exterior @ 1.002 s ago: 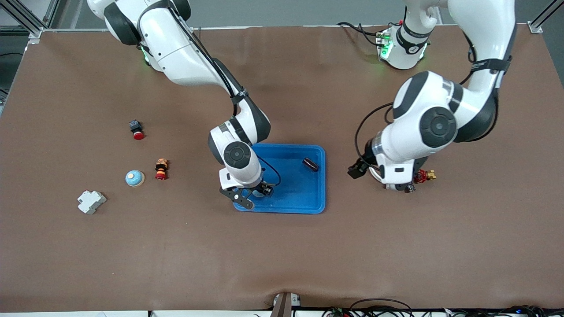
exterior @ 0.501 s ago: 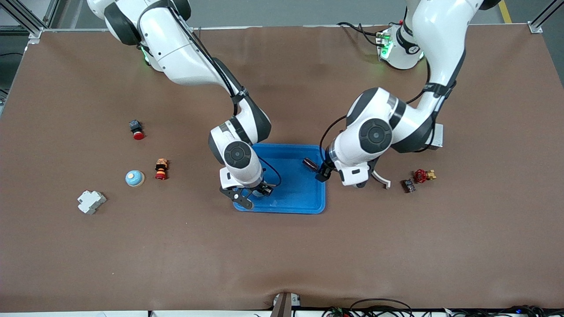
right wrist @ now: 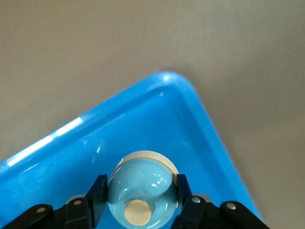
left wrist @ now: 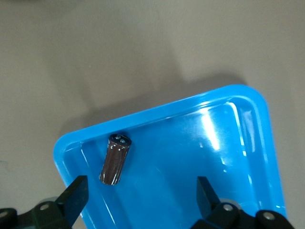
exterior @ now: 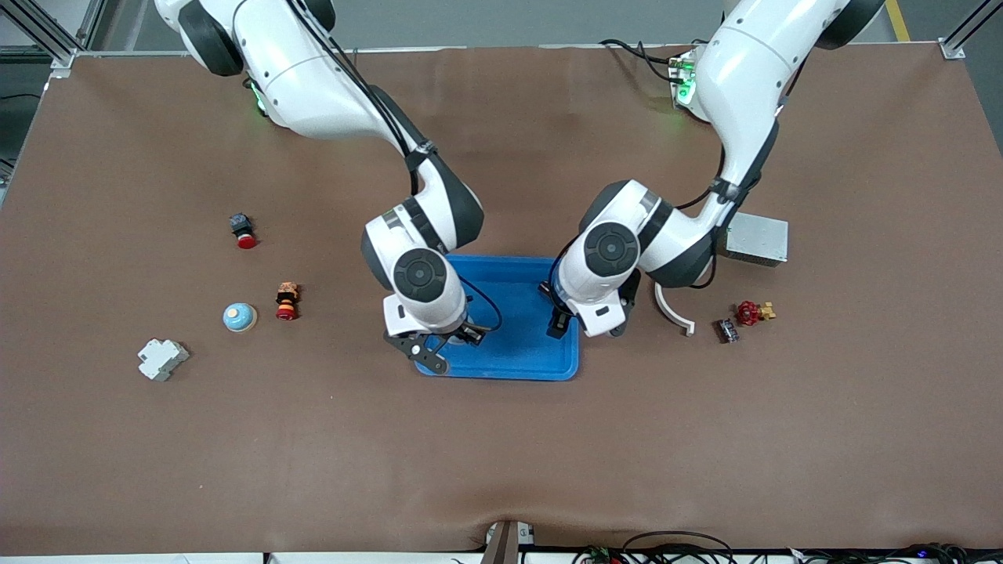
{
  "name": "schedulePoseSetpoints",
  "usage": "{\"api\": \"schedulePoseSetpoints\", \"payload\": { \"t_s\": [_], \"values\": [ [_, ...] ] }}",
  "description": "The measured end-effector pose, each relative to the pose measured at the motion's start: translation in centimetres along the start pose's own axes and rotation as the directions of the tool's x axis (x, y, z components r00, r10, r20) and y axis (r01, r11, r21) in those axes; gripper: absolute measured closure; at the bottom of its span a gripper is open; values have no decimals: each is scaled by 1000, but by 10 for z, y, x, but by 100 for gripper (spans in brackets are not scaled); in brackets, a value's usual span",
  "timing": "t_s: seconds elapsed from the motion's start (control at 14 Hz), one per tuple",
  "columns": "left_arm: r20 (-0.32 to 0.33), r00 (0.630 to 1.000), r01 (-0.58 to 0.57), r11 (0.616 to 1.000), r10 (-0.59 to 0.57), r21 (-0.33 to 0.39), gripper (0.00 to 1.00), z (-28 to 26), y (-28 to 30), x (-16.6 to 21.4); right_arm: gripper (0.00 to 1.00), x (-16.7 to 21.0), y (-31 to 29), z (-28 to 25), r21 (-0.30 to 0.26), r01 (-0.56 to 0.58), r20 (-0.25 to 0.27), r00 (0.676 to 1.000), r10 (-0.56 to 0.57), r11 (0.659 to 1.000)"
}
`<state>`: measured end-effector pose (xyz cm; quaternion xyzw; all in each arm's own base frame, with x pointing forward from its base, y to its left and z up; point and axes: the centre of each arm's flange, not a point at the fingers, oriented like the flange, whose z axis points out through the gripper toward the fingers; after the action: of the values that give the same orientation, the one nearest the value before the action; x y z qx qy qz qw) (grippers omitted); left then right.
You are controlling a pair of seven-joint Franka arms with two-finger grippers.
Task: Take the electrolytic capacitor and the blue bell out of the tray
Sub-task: 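Grasp the second bell with the right gripper while the left gripper reaches the capacitor, then carry the bell toward the white block while the left gripper grasps the capacitor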
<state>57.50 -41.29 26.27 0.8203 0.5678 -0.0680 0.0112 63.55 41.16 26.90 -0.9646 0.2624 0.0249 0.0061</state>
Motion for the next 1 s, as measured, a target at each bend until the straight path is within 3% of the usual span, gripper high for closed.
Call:
{"api": "schedulePoseSetpoints", "payload": {
  "t_s": [0.43,1.0],
  "values": [
    [-47,996,-76,996,78,46,0,43,-11,-25,37,126,97,-57,-6,250,53,967,-249,968],
    [-51,995,-86,993,91,83,0,69,-17,-30,37,235,222,-46,18,499,74,864,-499,867]
  ]
}}
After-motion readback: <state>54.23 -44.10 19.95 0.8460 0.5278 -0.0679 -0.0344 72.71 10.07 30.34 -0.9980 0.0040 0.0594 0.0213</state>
